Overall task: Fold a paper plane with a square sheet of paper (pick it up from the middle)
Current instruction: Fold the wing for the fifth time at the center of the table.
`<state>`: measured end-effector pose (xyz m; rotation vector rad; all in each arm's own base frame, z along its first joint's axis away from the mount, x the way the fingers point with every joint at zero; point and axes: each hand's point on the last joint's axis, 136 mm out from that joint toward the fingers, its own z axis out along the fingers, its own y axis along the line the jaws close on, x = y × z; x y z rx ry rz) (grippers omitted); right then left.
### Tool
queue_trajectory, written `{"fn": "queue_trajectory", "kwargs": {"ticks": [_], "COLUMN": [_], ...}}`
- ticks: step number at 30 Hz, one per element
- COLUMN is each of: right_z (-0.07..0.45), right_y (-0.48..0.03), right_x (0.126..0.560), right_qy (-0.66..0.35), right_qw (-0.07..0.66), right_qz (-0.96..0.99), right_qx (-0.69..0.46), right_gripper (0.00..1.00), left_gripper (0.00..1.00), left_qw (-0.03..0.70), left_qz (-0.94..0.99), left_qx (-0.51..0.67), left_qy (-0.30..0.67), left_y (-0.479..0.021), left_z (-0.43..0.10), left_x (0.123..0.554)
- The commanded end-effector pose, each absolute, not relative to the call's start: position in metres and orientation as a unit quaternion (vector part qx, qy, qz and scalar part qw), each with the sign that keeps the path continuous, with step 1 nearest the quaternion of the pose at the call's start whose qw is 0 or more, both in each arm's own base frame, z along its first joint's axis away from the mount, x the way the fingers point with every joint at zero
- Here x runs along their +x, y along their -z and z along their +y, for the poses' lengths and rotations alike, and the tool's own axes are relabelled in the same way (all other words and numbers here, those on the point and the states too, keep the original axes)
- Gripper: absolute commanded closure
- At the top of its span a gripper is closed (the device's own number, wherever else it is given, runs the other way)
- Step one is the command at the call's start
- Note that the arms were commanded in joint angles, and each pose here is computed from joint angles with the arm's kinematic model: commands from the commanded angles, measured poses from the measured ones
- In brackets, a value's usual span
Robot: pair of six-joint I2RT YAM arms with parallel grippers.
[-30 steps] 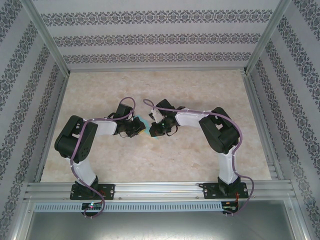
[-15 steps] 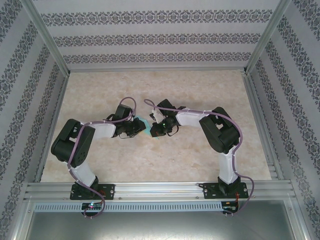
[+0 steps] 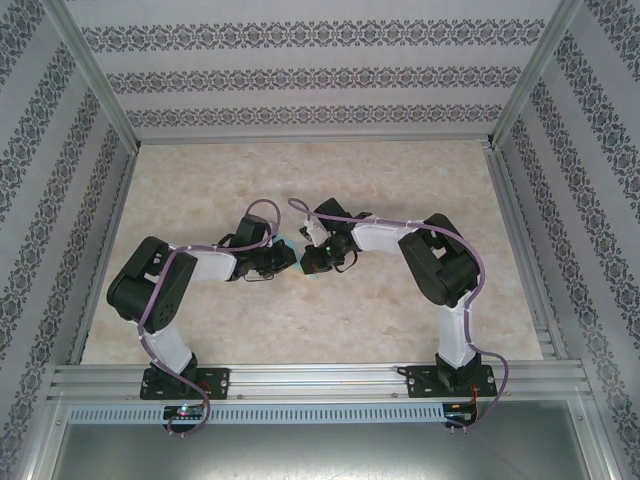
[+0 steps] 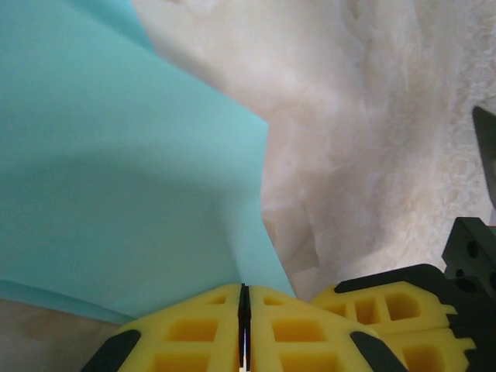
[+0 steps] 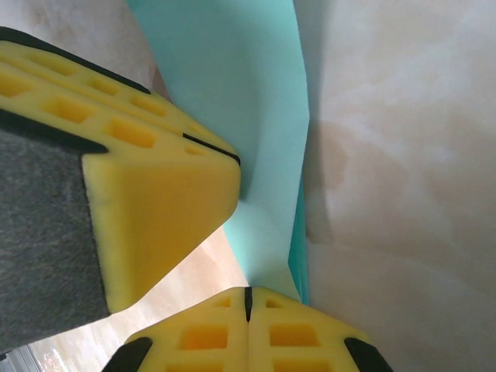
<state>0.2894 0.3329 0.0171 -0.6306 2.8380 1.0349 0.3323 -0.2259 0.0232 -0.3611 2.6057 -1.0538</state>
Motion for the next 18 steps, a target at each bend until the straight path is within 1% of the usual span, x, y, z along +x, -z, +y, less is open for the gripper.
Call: {"fn": "queue_trajectory", "kwargs": {"ticks": [1,4,10,16,18], "right_z": [0.313,0.313,0.318,0.306,0.301], "right_y": [0.015,0.012,-0.009,-0.004,-0.003], "right_x": [0.268,0.268,0.273,0.264,0.26], "right_qy": [-0.291,-0.293,-0.32,-0.327,-0.328], "right_qw": [-0.03,-0.028,-0.009,-0.025,-0.028], "right_qz": [0.937,0.936,0.927,0.927,0.926], "right_qx": [-0.19,-0.191,-0.193,-0.185,-0.184], "right_gripper": [0.95,0.95,0.95,0.96,0.96], "left_gripper": [0.89,0.9,0.94,1.0,1.0], "left_qw": [0.154,0.147,0.119,0.089,0.083], "left_qz": [0.919,0.927,0.943,0.952,0.954], "left_qx": [-0.128,-0.141,-0.162,-0.182,-0.186], "left_qy": [0.338,0.314,0.265,0.231,0.221], "left_y": [-0.013,-0.005,0.012,0.029,0.033], "left_z": [-0.223,-0.215,-0.201,-0.19,-0.187], "left_x": [0.332,0.33,0.319,0.308,0.305]}}
